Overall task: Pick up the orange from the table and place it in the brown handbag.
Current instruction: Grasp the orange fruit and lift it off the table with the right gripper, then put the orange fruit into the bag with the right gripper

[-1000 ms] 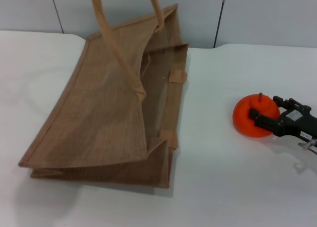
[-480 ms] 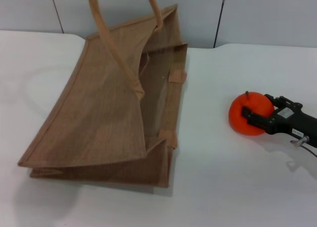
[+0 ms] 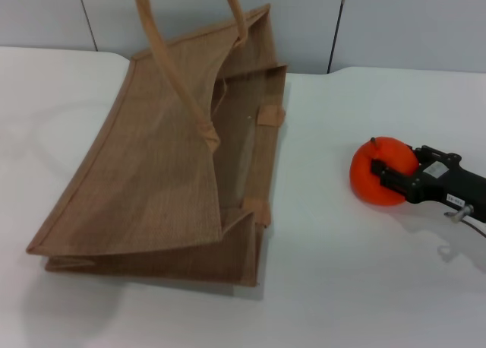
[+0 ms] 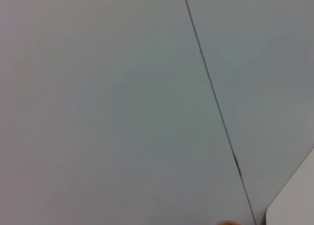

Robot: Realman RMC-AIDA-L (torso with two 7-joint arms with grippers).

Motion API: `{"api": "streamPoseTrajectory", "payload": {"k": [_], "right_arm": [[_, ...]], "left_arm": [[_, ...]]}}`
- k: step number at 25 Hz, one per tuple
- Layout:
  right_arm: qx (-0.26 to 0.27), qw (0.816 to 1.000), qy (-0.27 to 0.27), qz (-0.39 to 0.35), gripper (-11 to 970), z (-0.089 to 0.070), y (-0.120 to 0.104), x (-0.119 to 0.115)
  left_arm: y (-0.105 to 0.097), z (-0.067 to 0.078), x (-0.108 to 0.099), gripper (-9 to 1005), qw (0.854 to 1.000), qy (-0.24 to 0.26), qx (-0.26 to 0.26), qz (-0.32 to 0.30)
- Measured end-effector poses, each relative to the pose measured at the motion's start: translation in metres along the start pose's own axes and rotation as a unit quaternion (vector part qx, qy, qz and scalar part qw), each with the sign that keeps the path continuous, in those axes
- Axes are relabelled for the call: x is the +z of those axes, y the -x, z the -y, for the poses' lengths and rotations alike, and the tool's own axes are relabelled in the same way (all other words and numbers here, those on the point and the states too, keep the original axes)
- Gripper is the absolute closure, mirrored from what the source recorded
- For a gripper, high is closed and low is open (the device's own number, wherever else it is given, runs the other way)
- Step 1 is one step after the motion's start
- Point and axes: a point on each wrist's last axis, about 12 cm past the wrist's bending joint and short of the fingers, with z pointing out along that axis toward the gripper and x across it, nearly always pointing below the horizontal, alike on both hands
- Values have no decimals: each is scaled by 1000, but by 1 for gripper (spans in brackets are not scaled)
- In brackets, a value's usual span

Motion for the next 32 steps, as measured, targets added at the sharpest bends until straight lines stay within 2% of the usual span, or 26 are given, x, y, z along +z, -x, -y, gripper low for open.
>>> {"api": "streamPoseTrajectory", "payload": {"k": [15, 23, 32], "right_arm": [[-9, 999, 18, 27, 421, 8, 30, 12], [-30, 989, 94, 106, 476, -8, 61, 18], [-56, 982, 145, 109, 555, -24, 69, 27]], "left_arm": [[7, 1, 2, 880, 1000, -2, 8, 10], [18, 5, 5, 880, 999, -10, 26, 22], [39, 18, 15, 880, 997, -26, 53, 43]]}}
